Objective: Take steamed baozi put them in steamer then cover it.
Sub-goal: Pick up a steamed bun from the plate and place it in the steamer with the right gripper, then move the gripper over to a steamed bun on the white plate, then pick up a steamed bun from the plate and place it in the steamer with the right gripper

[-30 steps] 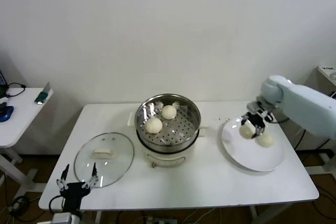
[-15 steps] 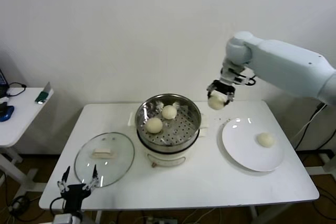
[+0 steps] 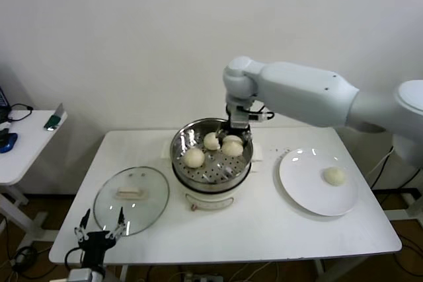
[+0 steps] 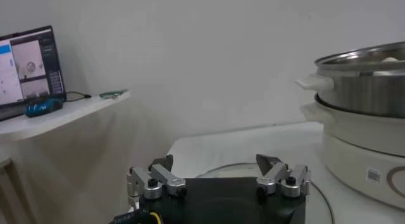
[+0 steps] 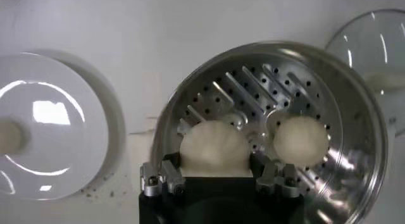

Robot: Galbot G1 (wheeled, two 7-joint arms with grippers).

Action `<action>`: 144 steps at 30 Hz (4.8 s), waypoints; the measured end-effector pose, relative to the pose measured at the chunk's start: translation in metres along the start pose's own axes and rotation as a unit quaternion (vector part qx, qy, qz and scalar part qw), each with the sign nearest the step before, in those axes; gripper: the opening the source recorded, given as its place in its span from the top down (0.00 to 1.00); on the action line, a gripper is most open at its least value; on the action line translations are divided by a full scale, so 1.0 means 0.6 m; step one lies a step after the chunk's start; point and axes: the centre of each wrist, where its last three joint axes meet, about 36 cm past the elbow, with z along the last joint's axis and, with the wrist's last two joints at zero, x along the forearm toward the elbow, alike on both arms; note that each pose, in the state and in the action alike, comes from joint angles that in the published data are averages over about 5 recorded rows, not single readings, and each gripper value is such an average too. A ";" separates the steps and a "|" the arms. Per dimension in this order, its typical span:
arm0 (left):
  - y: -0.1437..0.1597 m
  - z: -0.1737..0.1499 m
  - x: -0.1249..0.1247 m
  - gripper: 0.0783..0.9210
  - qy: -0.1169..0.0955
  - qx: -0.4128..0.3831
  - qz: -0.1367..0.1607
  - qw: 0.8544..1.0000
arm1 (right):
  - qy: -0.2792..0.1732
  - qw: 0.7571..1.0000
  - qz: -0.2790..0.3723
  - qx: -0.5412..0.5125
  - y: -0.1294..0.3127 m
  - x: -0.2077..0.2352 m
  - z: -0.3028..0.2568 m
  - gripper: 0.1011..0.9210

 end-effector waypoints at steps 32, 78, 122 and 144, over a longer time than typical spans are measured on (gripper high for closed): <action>0.005 0.014 -0.016 0.12 0.006 0.007 -0.004 1.000 | -0.015 0.998 -0.008 0.055 -0.081 -0.063 -0.024 0.12; 0.005 0.010 -0.012 0.12 0.009 -0.015 0.001 1.000 | 0.029 0.772 0.009 -0.634 0.671 -0.193 0.039 0.12; 0.000 0.015 0.000 0.12 0.017 -0.023 0.002 1.000 | 0.039 0.721 -0.033 -0.691 0.737 -0.313 0.040 0.28; -0.005 0.008 0.014 0.12 0.007 -0.014 0.011 1.000 | 0.035 0.716 0.072 -0.694 0.618 -0.103 0.144 0.29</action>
